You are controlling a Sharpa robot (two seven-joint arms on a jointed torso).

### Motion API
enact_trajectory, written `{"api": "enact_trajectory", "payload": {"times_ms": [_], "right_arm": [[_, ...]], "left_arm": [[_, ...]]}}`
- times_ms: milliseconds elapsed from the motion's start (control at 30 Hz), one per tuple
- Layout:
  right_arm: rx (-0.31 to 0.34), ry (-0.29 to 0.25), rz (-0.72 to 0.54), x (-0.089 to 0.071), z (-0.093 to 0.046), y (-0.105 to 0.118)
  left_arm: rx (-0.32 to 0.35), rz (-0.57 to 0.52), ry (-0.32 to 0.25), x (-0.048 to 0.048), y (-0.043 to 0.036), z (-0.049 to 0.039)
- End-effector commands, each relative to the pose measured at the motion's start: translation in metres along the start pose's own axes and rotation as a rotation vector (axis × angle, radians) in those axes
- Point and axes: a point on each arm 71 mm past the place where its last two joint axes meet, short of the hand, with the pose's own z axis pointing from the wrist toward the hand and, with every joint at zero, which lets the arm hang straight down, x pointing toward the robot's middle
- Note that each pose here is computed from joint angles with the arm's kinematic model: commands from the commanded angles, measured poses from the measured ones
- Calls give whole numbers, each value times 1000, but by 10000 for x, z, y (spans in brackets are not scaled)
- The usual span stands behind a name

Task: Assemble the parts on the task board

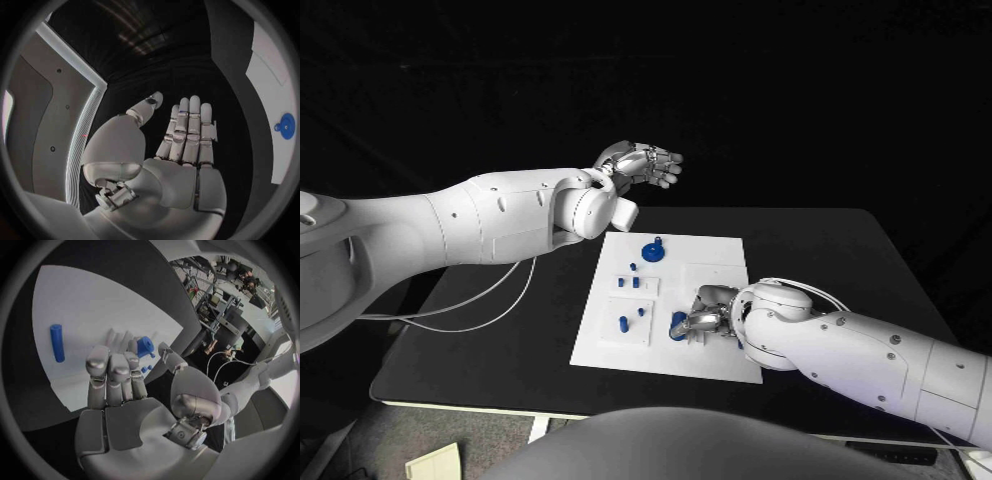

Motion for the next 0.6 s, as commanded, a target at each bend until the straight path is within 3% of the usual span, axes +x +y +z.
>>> {"api": "enact_trajectory", "payload": {"times_ms": [33,600], "right_arm": [[-31,3,-22,9,0,41],[22,-29,-20,-33,49,-33]], "left_arm": [[8,-2,14,23,-17,3],[8,-1,15,24,-16,4]]}}
